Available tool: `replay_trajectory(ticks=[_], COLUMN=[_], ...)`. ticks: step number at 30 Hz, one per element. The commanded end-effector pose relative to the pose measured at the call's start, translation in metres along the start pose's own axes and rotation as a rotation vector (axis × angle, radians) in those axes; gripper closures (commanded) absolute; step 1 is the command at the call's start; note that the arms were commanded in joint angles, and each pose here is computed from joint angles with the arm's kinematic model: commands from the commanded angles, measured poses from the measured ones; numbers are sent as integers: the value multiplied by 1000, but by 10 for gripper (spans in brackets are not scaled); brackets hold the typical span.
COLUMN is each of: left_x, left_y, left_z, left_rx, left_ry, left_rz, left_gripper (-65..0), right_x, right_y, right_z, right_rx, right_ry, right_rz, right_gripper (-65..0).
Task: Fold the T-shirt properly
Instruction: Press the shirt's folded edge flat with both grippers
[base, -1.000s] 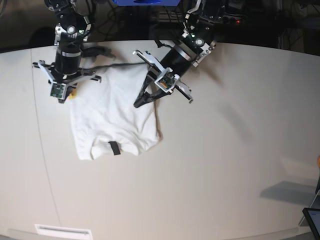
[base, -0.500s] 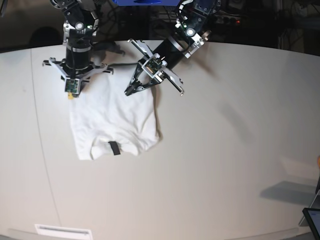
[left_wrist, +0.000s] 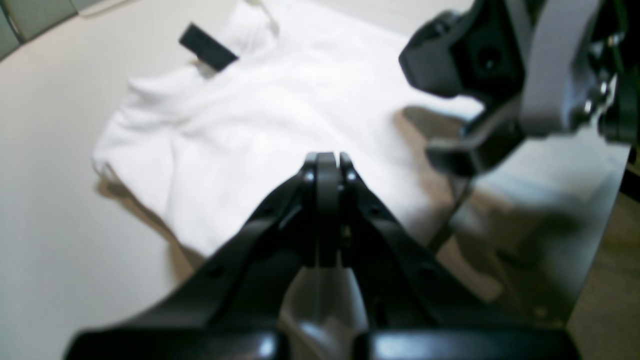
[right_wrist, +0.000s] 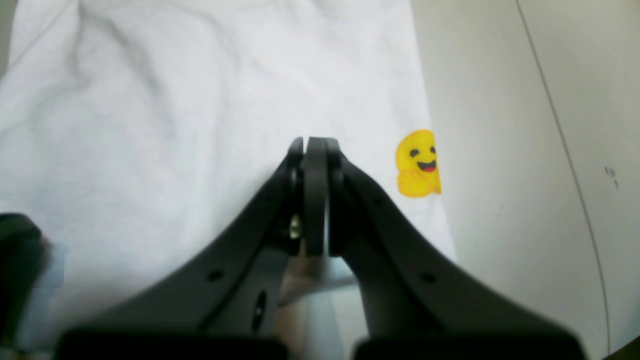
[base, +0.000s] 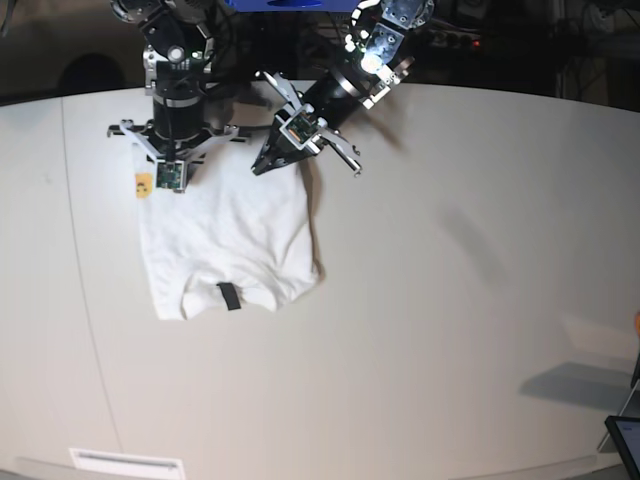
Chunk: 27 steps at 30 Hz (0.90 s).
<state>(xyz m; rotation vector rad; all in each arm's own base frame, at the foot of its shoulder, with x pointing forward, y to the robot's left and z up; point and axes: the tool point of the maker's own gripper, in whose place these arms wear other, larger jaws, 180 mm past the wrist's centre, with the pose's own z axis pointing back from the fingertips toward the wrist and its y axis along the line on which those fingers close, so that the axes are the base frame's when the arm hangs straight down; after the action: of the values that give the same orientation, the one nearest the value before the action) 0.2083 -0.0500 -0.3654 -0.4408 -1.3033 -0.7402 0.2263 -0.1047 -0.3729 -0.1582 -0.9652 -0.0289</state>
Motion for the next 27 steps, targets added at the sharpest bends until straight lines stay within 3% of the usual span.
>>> replay_trajectory(ticks=[1, 7, 17, 23, 27], left_x=[12, 8, -42, -49, -52], left_y=[4, 7, 33, 38, 41], left_z=[-1, 0, 14, 17, 21], left_rx=[17, 20, 95, 108, 105], left_ry=[-50, -40, 88, 105, 115], left_rz=[4, 0, 27, 30, 15], left_gripper=[0, 0, 0, 0, 0], right_x=[7, -10, -26, -28, -30], right_y=[-5, -7, -10, -12, -28], right_z=[-1, -5, -9, -10, -12], right_rx=[-18, -30, -44, -49, -99], right_ry=[-37, 4, 41, 46, 57], right_rz=[13, 39, 65, 67, 43], right_gripper=[0, 0, 0, 0, 0])
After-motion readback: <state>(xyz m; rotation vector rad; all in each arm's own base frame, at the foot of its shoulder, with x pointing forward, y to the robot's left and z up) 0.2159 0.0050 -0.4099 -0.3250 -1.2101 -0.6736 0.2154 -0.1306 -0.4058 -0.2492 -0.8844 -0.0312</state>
